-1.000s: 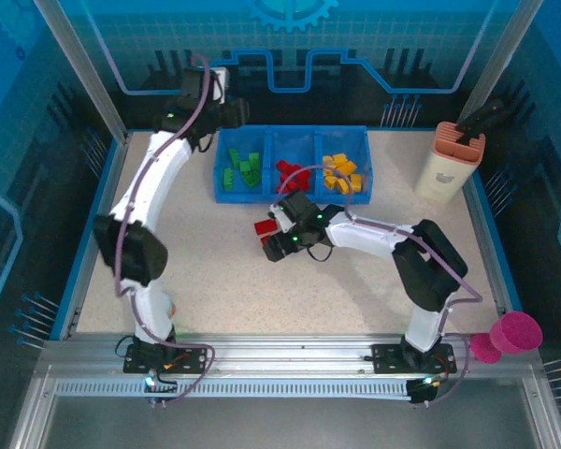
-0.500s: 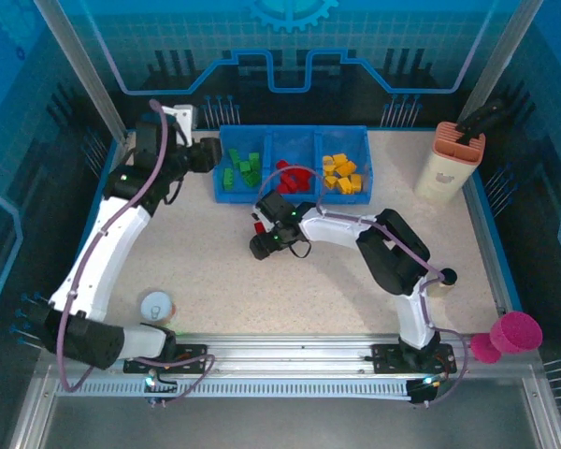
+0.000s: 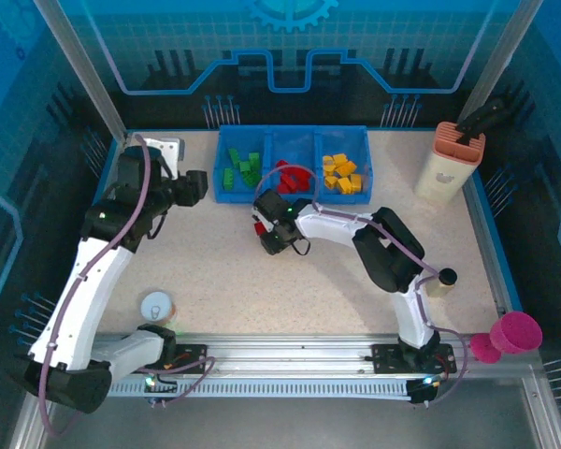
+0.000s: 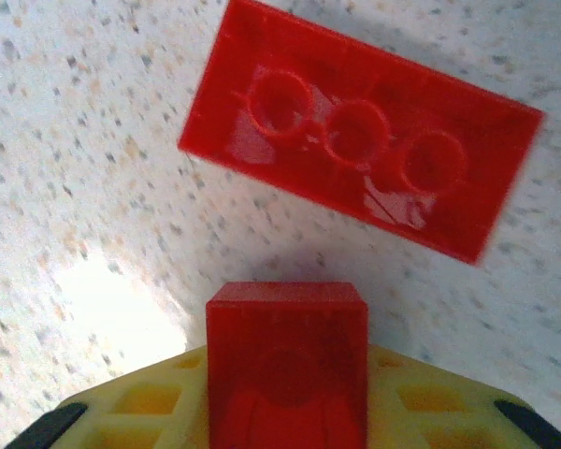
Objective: Sort the legos into containers by color
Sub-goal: Pick up the lego from the center of the table, then place the lego in the container.
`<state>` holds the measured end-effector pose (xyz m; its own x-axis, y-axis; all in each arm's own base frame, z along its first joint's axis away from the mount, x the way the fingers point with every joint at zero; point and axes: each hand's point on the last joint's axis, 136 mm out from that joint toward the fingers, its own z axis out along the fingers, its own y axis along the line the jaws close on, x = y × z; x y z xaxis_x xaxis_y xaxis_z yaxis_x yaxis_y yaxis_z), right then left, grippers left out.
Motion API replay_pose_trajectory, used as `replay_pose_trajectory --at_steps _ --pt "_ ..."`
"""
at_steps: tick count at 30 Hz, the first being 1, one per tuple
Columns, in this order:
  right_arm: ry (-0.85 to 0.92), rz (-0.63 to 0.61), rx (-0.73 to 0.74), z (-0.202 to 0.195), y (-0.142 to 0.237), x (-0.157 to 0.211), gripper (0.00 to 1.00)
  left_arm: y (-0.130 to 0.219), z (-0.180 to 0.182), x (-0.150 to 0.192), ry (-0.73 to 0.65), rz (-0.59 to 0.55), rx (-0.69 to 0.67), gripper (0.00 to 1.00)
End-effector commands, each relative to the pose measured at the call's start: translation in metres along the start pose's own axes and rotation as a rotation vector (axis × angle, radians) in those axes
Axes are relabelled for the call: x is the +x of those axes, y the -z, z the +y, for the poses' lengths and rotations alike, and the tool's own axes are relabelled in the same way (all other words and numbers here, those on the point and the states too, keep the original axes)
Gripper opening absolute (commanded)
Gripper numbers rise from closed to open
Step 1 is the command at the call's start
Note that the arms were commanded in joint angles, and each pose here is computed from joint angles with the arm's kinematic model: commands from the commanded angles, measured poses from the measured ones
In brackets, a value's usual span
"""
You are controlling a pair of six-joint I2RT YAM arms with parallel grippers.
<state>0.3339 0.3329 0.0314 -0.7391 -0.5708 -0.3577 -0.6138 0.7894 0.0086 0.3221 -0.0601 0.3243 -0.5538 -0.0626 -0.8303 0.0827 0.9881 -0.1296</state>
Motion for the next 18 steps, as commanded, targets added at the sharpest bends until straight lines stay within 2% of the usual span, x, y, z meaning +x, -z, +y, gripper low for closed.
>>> replay_pose_trajectory --at_steps 1,4,9,18 --pt "0.025 -0.084 0.069 -0.028 0.058 -0.024 0.35 0.000 0.018 0.024 -0.029 0.062 -0.055 0.62" --pt "-0.020 -0.151 0.090 -0.059 0.081 -0.043 0.35 0.001 0.018 0.025 -0.018 0.040 -0.043 0.62" --pt "-0.083 -0.236 0.117 -0.102 0.090 -0.082 0.36 0.001 0.024 0.027 -0.035 0.038 -0.064 0.65" --pt "-0.091 -0.248 0.254 -0.156 0.051 -0.139 0.36 0.006 0.029 0.028 -0.019 0.039 -0.083 0.65"
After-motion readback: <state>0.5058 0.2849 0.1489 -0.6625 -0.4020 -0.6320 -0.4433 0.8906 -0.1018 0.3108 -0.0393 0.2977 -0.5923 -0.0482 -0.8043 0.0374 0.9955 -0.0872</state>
